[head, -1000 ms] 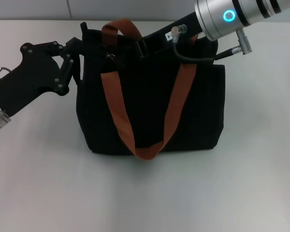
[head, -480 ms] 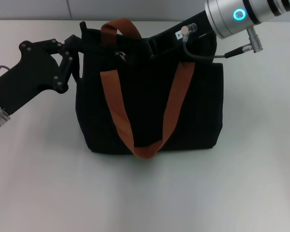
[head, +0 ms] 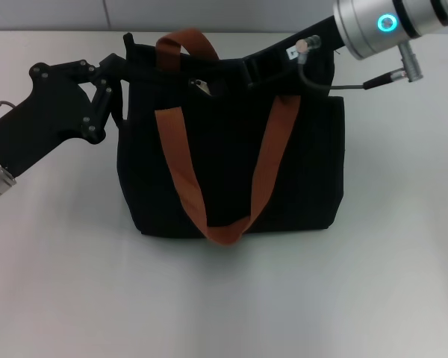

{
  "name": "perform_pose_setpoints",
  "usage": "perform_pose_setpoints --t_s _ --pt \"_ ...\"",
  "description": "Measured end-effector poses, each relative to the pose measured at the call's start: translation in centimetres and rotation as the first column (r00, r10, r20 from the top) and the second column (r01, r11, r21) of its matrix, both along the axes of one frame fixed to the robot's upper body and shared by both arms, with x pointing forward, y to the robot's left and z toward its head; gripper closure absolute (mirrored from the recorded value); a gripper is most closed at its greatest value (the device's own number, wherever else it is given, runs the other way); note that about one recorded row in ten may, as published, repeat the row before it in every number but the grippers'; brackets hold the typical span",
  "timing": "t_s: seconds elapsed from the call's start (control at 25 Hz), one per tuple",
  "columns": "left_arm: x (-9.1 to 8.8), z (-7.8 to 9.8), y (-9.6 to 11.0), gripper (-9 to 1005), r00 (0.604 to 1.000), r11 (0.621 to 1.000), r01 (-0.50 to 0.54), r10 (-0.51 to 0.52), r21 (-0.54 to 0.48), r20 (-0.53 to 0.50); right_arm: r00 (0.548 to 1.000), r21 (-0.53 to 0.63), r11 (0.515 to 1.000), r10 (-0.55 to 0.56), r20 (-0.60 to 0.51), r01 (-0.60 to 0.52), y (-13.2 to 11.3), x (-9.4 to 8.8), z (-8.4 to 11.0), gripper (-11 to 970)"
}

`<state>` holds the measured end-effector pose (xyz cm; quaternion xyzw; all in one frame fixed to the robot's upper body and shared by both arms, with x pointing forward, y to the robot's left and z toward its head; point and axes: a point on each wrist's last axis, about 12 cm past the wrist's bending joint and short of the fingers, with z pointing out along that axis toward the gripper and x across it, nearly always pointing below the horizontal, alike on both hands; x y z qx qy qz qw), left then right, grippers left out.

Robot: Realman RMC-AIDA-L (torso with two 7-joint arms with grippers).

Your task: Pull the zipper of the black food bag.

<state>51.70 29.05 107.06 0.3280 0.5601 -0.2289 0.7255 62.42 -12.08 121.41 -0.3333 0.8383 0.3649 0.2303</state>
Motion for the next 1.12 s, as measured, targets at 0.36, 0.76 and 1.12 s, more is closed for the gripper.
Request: perform_pose_setpoints --t_s 0.36,0.76,1.12 --pt "0.0 0.0 0.0 972 1.000 1.000 -0.001 0.001 0.000 -0.001 0.999 -0.006 0.999 -0.037 0.004 0.037 -1.2 -0.4 -0.1 960" --pt "0.1 0.0 -0.1 972 1.000 1.000 0.002 -0.002 -0.001 0.000 0.999 0.014 0.998 -0.054 -0.001 0.054 -2.2 -0.9 0.1 961" --pt "0.1 0.1 -0.3 972 1.000 1.000 0.010 -0.010 -0.009 0.004 0.999 0.069 0.997 -0.027 -0.040 0.030 -0.8 -0.5 -0.1 881"
